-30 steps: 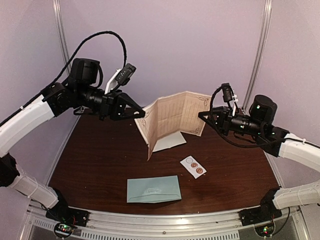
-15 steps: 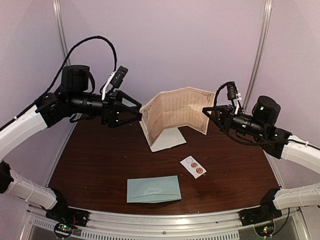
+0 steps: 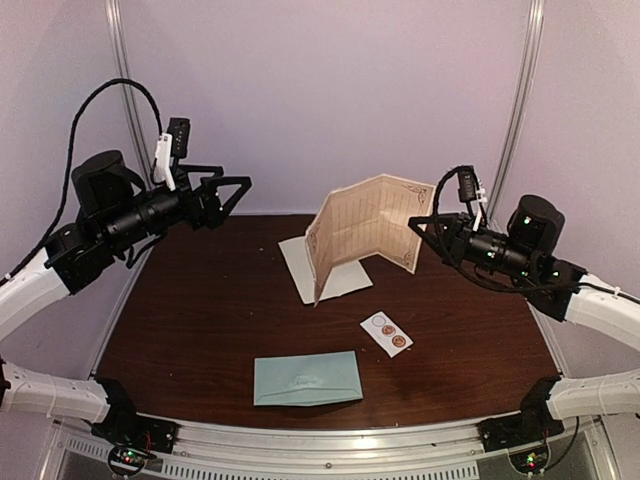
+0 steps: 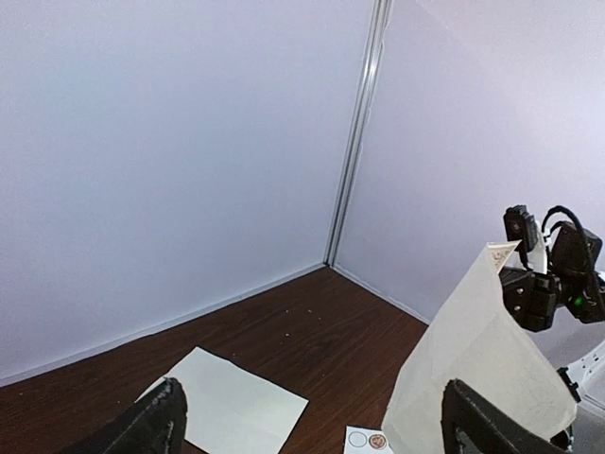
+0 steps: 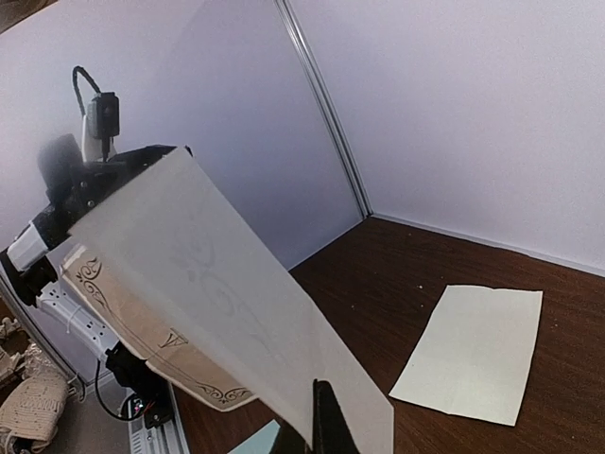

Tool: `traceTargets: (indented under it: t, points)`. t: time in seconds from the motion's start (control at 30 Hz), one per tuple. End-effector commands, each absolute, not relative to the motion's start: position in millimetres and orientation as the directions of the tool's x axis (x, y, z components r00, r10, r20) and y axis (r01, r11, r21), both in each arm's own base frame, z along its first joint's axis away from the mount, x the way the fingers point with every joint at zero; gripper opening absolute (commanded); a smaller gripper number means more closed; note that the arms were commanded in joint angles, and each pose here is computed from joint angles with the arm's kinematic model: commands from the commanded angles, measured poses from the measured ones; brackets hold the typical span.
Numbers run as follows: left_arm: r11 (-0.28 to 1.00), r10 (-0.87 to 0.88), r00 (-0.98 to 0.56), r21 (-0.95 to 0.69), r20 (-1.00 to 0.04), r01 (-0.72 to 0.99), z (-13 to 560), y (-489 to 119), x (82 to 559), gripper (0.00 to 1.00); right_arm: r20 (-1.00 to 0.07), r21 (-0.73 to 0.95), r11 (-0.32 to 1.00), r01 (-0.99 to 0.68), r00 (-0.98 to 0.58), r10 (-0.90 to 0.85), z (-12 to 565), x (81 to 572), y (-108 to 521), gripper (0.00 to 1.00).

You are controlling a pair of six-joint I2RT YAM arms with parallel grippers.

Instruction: Place the letter into the envelope and seal it

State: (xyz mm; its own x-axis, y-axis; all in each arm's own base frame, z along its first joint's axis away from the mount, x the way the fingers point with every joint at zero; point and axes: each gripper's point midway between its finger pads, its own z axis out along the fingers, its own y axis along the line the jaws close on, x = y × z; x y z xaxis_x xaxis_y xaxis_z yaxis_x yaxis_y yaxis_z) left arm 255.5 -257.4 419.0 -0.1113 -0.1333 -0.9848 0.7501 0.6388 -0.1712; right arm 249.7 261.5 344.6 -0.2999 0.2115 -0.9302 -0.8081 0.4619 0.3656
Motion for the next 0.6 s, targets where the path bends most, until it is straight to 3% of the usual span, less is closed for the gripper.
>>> traceTargets:
  t: [0.0,0.13,0.3,0.43,0.57]
  points:
    - [0.666,-0.122,-0.133,-0.180,-0.984,0.724,404,-268,278,0.95,-0.924,0.380,0.457,-0.804,-0.306,0.230,351,248,261,0.00]
    - [0.582,-0.002,-0.196,-0.160,-0.981,0.797,370,-297,276,0.95,-0.911,0.413,0.487,-0.770,-0.340,0.235,351,255,259,0.00]
    - [0.370,0.086,-0.187,-0.143,-0.979,0.918,345,-335,245,0.95,-0.893,0.450,0.495,-0.743,-0.383,0.235,351,260,261,0.00]
    - [0.213,0.073,-0.162,-0.144,-0.984,0.966,345,-354,225,0.95,-0.883,0.468,0.491,-0.734,-0.412,0.226,347,263,265,0.00]
    - [0.151,0.094,-0.155,-0.140,-0.983,0.979,338,-368,216,0.95,-0.871,0.488,0.476,-0.731,-0.436,0.224,345,264,269,0.00]
